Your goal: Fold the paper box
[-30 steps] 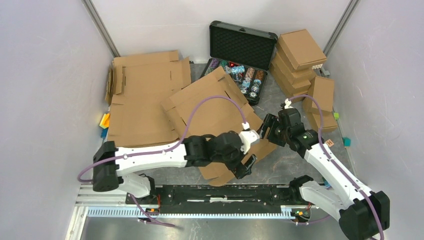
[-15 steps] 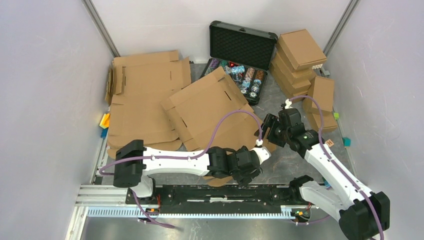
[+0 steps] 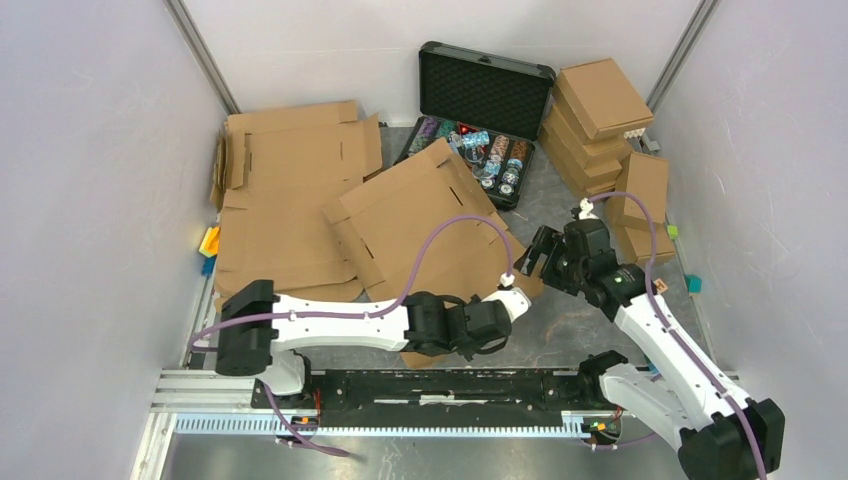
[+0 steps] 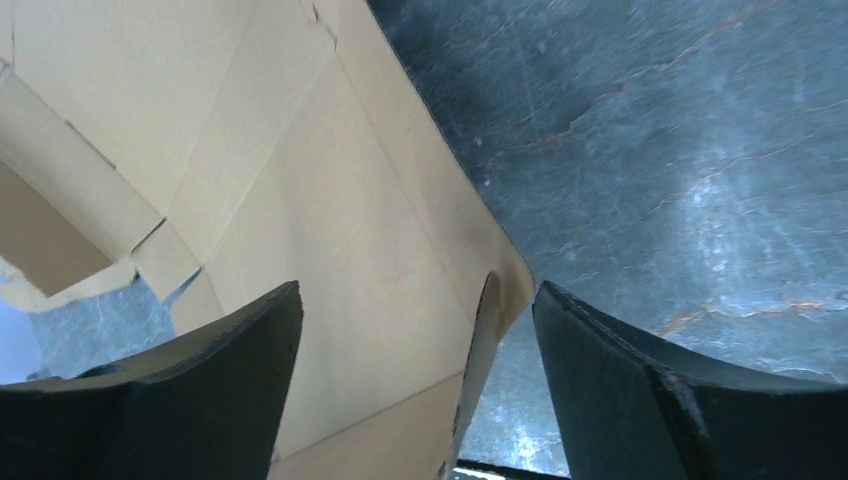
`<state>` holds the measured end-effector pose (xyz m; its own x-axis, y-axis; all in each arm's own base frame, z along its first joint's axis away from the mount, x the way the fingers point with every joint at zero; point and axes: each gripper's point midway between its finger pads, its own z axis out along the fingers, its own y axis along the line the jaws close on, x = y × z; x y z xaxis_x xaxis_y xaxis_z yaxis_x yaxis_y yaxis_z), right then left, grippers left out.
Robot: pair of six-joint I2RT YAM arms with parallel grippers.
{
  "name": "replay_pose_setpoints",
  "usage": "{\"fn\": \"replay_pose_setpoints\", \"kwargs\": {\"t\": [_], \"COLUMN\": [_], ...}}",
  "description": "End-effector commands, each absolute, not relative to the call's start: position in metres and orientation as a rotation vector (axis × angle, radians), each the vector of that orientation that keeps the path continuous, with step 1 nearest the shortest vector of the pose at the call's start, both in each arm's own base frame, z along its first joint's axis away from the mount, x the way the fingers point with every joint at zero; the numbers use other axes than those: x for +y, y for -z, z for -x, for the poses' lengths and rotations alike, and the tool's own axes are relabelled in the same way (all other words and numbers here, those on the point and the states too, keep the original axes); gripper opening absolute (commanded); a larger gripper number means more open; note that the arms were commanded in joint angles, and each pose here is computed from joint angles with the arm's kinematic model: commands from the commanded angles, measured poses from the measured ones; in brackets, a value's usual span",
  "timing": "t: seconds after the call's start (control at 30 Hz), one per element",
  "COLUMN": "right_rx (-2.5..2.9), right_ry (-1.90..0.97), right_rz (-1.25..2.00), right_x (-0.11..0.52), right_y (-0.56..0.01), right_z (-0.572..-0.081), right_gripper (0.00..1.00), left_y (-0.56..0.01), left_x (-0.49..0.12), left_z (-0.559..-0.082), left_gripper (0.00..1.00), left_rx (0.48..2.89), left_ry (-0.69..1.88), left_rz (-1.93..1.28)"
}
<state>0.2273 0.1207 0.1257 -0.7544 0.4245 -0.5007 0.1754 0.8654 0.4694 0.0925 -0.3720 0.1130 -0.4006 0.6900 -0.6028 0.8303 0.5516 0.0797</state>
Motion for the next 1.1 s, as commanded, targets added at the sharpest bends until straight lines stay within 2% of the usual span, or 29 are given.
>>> {"fn": "replay_pose_setpoints", "kwargs": {"t": [0.0,0.07,0.23,0.43,0.67,0.9,1.07], "right_rx": [2.289,2.262,2.169,1.997,1.724,1.721,1.718], "right_ry": [-0.420,-0.366,-0.267,-0.193,-0.290,-0.467,-0.655], "right_rz": [-0.437,-0.440,-0.402,-0.287,-0.158,0.108,0.291], "right_x": [0.099,0.089,0.068,0.047,0.047,0.091,0.128], "right_y": [-0.154,-0.157,-0.175,-0.217,-0.266,-0.276,-0.273], "right_z": [-0.241,-0.241,-0.240,-0.233,-0.214,-0.204,-0.191], "right_gripper": [0.95,0.98,0.98,0.98,0.98,0.98,0.98], "left_y": [-0.150,-0.157,-0.172,-0.202,-0.259,-0.294,-0.300], "left_x": [-0.369,-0.371,-0.377,-0.401,-0.432,-0.449,-0.442], "left_z": [-0.093,-0.094,-0.107,-0.120,-0.148,-0.192,-0.225], "left_gripper": [0.02,0.02,0.02,0.02,0.02,0.02,0.03], "left_rx": [2.173,2.173,2.219,2.253,2.216,2.133,2.041], "left_ry": [0.419,0.444,0.514,0.726,1.067,1.398,1.528], "left_rz": [-1.104,-1.085,-0.973,-0.871,-0.660,-0.340,-0.084]}}
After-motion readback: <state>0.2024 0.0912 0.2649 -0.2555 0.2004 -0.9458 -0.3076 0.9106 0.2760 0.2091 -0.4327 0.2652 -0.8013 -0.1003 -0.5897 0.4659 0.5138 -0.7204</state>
